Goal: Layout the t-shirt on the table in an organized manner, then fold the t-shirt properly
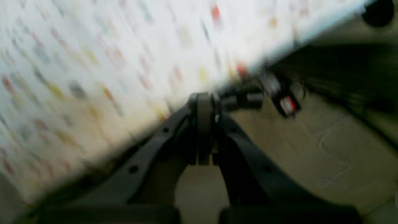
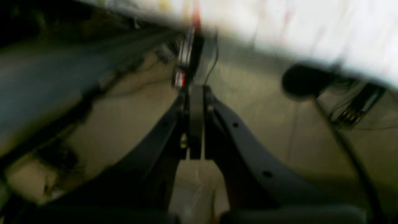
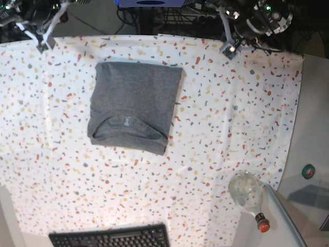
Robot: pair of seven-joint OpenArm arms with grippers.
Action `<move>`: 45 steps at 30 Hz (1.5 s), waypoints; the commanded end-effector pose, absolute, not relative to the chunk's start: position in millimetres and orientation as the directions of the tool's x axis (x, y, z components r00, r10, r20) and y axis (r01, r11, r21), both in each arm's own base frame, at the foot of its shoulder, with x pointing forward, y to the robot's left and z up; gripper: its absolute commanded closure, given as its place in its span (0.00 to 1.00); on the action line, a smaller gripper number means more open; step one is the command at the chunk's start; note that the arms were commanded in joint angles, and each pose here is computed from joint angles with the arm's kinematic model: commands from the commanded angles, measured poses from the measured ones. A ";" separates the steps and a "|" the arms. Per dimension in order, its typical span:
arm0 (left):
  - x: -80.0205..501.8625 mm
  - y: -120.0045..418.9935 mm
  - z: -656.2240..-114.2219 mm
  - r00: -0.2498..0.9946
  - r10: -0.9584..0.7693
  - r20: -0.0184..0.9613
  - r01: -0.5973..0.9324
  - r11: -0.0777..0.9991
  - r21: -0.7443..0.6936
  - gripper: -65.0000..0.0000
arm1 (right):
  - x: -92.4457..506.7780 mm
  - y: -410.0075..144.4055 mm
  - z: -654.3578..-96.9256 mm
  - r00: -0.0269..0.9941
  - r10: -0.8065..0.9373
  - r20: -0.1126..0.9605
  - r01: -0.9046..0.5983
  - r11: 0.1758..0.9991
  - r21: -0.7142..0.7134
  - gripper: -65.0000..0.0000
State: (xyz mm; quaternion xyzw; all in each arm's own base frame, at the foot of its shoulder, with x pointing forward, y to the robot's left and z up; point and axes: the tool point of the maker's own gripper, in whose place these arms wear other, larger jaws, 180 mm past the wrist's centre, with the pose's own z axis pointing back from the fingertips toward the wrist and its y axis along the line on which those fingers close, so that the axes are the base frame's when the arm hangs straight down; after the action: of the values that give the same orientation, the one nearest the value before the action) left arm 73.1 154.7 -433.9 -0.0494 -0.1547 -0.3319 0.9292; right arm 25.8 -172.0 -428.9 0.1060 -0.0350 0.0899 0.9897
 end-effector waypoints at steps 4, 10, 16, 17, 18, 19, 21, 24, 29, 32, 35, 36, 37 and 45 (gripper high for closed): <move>11.7 147.8 -434.4 0.751 -0.598 0.280 0.642 0.760 -0.098 1.00 | -34.6 -160.0 -444.5 0.988 0.152 -0.034 -0.137 0.953 0.272 1.00; -34.8 137.9 -483.8 0.806 -0.558 0.195 0.591 0.774 -0.226 1.00 | -108.6 -140.4 -526.0 0.962 0.158 -0.223 -0.077 0.940 0.333 1.00; -76.0 124.6 -553.1 0.846 -0.529 0.057 0.516 0.788 -0.337 1.00 | -167.9 -153.3 -598.9 0.894 0.218 -0.392 -0.115 0.956 0.269 1.00; -87.0 124.3 -571.4 0.856 -0.517 0.011 0.486 0.797 -0.358 1.00 | -175.6 -163.9 -610.5 0.888 0.216 -0.406 -0.129 0.964 0.232 1.00; -99.6 125.8 -590.1 0.866 -0.498 -0.044 0.448 0.812 -0.374 1.00 | -172.6 -168.8 -622.6 0.900 0.207 -0.384 -0.139 0.970 0.199 1.00; -110.6 127.1 -605.2 0.876 -0.474 -0.090 0.409 0.828 -0.385 1.00 | -171.7 -178.2 -629.9 0.914 0.196 -0.356 -0.146 0.976 0.161 1.00; -138.7 129.2 -628.8 0.896 -0.403 -0.188 0.307 0.866 -0.395 1.00 | -159.1 -195.3 -639.2 0.957 0.180 -0.225 -0.164 0.982 0.091 1.00; -125.7 107.9 -637.9 0.968 -0.246 -0.047 0.209 0.895 -0.394 1.00 | -130.5 -199.4 -639.6 0.976 0.217 0.005 -0.216 0.974 0.074 1.00; -114.5 88.2 -616.0 0.966 -0.048 0.255 0.156 0.893 -0.423 1.00 | -110.2 -200.0 -637.4 0.949 0.298 0.103 -0.308 0.946 0.102 1.00; -121.6 76.0 -614.5 0.974 -0.016 0.226 0.117 0.890 -0.440 1.00 | -107.7 -193.3 -639.0 0.942 0.323 0.088 -0.333 0.935 0.126 1.00; -123.5 83.1 -621.7 0.988 0.016 0.152 0.049 0.909 -0.415 1.00 | -113.6 -185.7 -640.7 0.945 0.323 0.050 -0.327 0.934 0.142 1.00; -116.0 85.7 -624.8 0.989 0.032 0.147 0.030 0.914 -0.406 1.00 | -115.8 -181.5 -641.3 0.946 0.322 0.040 -0.324 0.934 0.148 1.00; -113.6 90.5 -626.4 0.989 0.041 0.141 0.019 0.918 -0.396 1.00 | -117.2 -181.2 -641.4 0.946 0.321 0.032 -0.322 0.935 0.149 1.00; -94.8 98.7 -631.2 0.984 0.076 0.160 -0.011 0.927 -0.375 1.00 | -105.0 -174.8 -644.4 0.946 0.322 0.049 -0.325 0.933 0.152 1.00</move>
State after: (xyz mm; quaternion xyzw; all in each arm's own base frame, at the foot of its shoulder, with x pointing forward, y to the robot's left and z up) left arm -104.8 101.5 -631.8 -0.1846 -0.0689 0.0154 0.9803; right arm -102.4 -171.8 -645.5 0.0783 -0.0120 0.1645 0.9832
